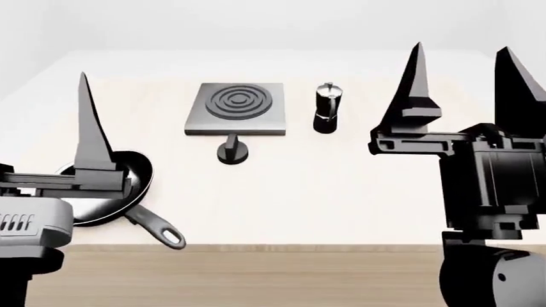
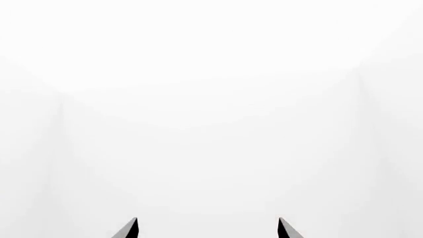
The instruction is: Turn on the stove and put the moka pot on it.
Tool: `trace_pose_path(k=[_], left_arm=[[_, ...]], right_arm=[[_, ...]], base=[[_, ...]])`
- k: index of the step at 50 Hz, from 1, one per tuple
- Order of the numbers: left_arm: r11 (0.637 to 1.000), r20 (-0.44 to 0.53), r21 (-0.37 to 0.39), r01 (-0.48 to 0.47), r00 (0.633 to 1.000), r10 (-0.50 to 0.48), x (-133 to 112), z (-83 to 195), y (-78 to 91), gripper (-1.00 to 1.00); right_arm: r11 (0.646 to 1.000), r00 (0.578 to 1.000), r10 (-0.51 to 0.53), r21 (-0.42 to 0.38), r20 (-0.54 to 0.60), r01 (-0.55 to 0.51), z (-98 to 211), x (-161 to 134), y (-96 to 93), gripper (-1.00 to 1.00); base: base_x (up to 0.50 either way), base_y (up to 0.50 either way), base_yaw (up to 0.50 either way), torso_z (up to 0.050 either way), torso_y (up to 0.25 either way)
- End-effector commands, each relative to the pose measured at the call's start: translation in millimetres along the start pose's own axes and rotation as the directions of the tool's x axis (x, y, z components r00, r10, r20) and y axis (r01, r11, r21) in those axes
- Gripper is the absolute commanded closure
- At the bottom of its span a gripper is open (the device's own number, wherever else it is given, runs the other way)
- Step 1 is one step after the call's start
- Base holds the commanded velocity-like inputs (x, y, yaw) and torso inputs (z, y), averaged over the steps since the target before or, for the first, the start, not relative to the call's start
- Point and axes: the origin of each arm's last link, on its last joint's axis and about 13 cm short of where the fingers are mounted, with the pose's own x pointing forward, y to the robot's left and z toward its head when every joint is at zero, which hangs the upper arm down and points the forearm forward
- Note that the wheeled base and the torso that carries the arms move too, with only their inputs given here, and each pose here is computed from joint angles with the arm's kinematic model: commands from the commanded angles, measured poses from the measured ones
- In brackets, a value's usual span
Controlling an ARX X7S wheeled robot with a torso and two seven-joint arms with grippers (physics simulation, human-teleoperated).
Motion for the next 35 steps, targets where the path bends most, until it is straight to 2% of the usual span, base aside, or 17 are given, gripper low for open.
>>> trace_pose_path(k=[1, 23, 28, 30, 35], left_arm=[[1.000, 0.007, -0.012, -0.002, 1.000, 0.002, -3.0, -0.6, -1.7, -1.00], [1.000, 0.010, -0.014, -0.009, 1.000, 0.009, -3.2, -0.7, -0.2, -1.00], [1.000, 0.004, -0.013, -0.004, 1.000, 0.004, -4.3, -1.2, -1.3, -1.00], [1.000, 0.005, -0.012, -0.001, 1.000, 0.001, -5.0, -1.3, -1.5, -1.00], [1.000, 0.002, -0.011, 0.001, 1.000, -0.001, -4.0, -1.0, -2.5, -1.00]], right_arm=[[1.000, 1.000, 0.001, -0.002, 0.010, -0.001, 0.3, -0.6, 0.4, -1.00], [1.000, 1.000, 0.004, -0.003, 0.009, -0.004, -1.2, -1.3, 1.7, -1.00], [1.000, 1.000, -0.006, -0.013, -0.007, 0.006, -4.6, -1.1, 1.0, -1.00], [1.000, 1.000, 0.006, 0.014, -0.004, -0.006, -5.1, -1.6, 1.1, -1.00], [1.000, 1.000, 0.013, 0.022, -0.014, -0.013, -3.8, -1.1, 1.4, -1.00]], base=[[0.00, 0.00, 0.00, 0.000, 0.000], [0.00, 0.22, 0.00, 0.000, 0.000], [0.00, 0.06, 0.00, 0.000, 0.000], [0.00, 0.00, 0.00, 0.000, 0.000], [0.00, 0.00, 0.00, 0.000, 0.000]])
